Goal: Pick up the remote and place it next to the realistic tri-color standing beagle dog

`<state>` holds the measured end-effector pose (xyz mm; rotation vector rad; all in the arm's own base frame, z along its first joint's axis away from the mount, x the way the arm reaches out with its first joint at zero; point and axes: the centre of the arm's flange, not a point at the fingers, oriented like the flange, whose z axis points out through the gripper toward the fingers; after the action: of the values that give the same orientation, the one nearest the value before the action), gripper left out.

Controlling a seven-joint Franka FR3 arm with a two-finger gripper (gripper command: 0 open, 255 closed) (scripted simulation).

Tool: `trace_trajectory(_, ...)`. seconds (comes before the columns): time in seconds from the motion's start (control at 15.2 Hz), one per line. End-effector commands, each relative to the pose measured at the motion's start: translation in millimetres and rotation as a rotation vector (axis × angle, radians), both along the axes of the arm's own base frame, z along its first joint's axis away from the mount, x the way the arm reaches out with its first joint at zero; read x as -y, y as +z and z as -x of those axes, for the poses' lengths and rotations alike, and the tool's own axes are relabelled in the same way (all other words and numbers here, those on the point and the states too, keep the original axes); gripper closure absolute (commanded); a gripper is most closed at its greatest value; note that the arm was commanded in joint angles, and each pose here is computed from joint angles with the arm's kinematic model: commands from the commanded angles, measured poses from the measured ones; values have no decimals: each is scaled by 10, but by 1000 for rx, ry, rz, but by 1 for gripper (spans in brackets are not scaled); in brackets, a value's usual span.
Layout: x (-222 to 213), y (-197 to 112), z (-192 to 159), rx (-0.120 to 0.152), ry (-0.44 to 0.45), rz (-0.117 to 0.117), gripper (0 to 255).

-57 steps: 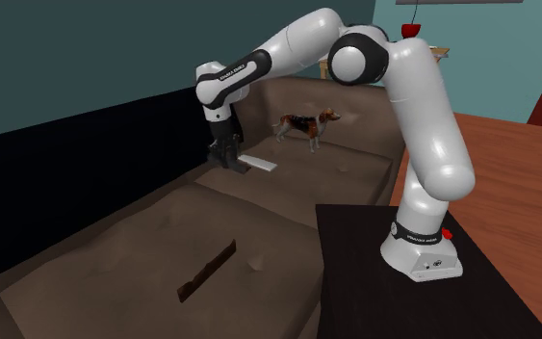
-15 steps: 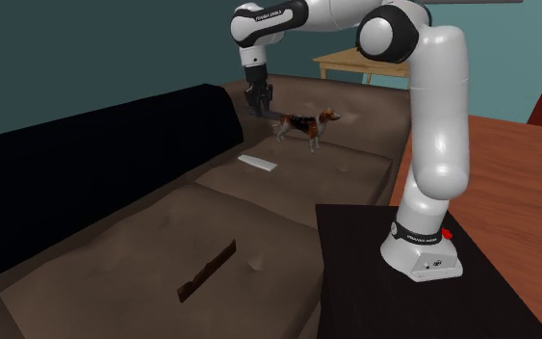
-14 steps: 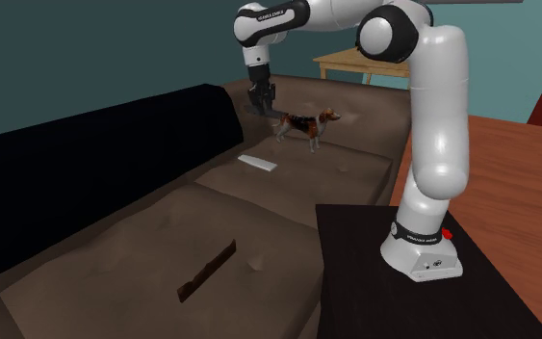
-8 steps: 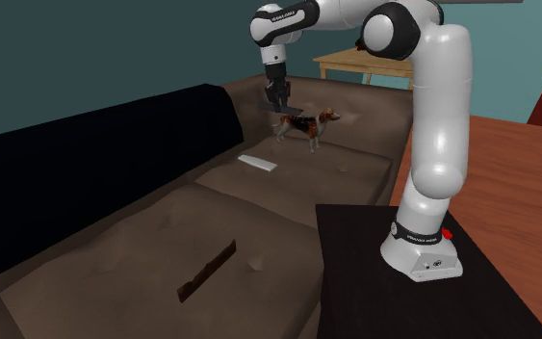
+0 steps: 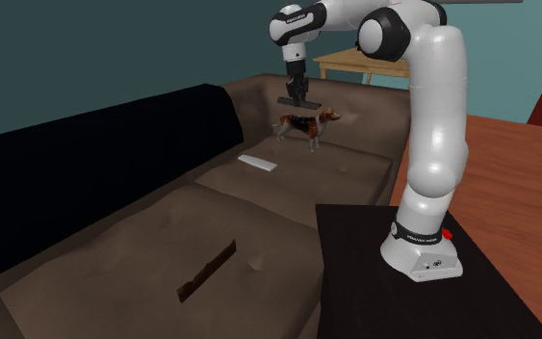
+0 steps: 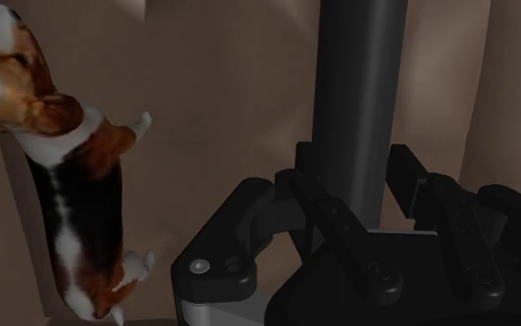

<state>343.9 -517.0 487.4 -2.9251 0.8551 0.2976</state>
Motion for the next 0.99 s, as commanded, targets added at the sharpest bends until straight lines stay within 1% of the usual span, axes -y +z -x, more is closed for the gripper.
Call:
trace_trajectory(0.0, 182, 13, 208, 0, 2, 0, 255)
trace_trajectory(0.33, 648, 14, 715, 0, 2, 0, 255)
trace_trajectory(0.92, 648, -461, 715, 0, 2, 0, 255)
